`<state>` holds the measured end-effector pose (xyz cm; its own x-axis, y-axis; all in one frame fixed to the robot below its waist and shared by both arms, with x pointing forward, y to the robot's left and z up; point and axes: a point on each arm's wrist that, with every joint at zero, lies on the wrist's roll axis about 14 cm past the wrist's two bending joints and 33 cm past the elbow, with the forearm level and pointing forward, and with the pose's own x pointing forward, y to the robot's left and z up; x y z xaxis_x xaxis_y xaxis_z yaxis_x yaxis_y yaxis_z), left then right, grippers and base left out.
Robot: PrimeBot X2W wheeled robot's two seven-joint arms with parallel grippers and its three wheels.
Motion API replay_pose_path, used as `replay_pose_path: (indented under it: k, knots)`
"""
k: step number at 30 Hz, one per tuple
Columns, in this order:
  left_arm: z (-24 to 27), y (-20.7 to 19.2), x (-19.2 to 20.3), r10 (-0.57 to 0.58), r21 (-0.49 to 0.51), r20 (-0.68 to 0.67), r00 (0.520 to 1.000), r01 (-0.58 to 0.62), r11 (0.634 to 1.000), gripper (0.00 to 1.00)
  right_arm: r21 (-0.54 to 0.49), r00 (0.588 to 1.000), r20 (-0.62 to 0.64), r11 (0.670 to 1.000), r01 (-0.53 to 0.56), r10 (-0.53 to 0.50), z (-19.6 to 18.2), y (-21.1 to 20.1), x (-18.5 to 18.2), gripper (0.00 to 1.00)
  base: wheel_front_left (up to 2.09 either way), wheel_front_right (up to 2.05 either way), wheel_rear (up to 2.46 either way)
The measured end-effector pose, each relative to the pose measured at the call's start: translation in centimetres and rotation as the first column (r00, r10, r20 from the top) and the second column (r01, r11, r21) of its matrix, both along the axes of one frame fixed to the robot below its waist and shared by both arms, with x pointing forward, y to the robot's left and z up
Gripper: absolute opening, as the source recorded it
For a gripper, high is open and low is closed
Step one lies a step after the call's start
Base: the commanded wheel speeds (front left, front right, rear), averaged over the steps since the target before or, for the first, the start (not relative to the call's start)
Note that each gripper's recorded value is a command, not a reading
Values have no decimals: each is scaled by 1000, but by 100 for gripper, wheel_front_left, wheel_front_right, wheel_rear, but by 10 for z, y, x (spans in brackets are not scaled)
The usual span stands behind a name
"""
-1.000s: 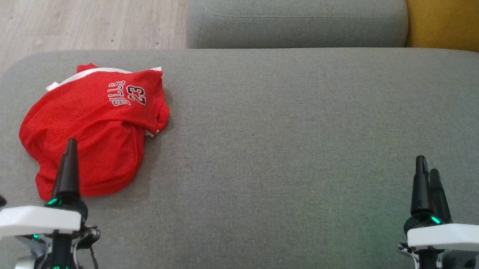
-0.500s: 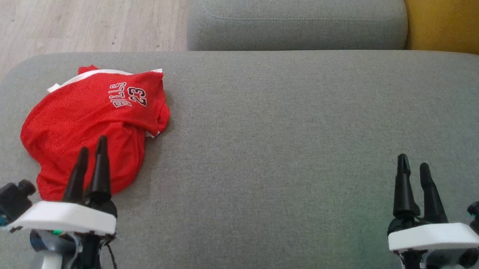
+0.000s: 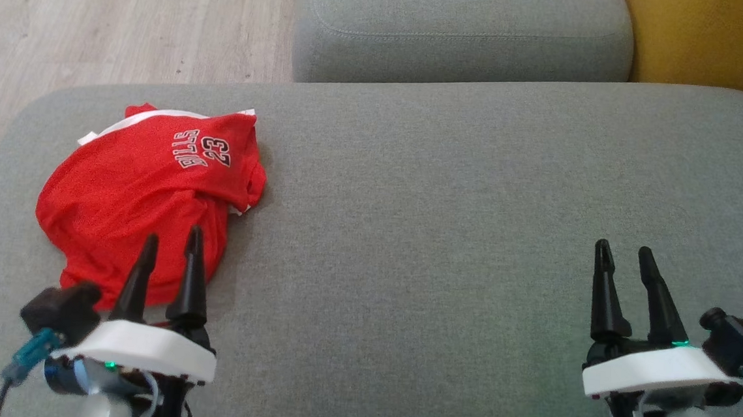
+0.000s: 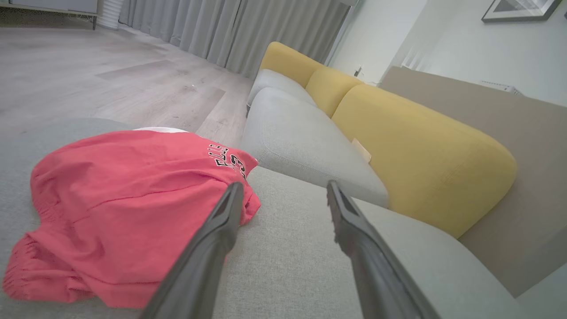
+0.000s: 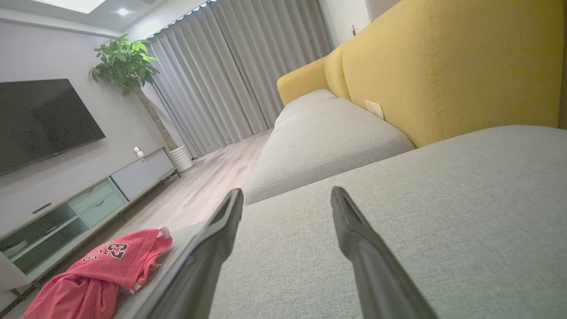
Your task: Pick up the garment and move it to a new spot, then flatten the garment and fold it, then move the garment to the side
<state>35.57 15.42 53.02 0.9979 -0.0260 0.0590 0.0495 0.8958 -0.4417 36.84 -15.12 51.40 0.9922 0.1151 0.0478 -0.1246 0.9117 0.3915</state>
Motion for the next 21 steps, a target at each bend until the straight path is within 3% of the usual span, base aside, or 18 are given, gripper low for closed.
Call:
replay_pose_path:
  k: [14, 21]
  knots:
    - [-10, -17, -9, -28, 285, -3, 1000, 28, 958, 100, -188, 998, 30, 981, -46, 53, -1, 16, -3, 100, 0, 0, 0]
    - [-12, -22, -13, -31, 371, 13, 999, 24, 928, 100, -273, 995, 58, 960, -63, 82, 2, 23, -4, 100, 0, 0, 0]
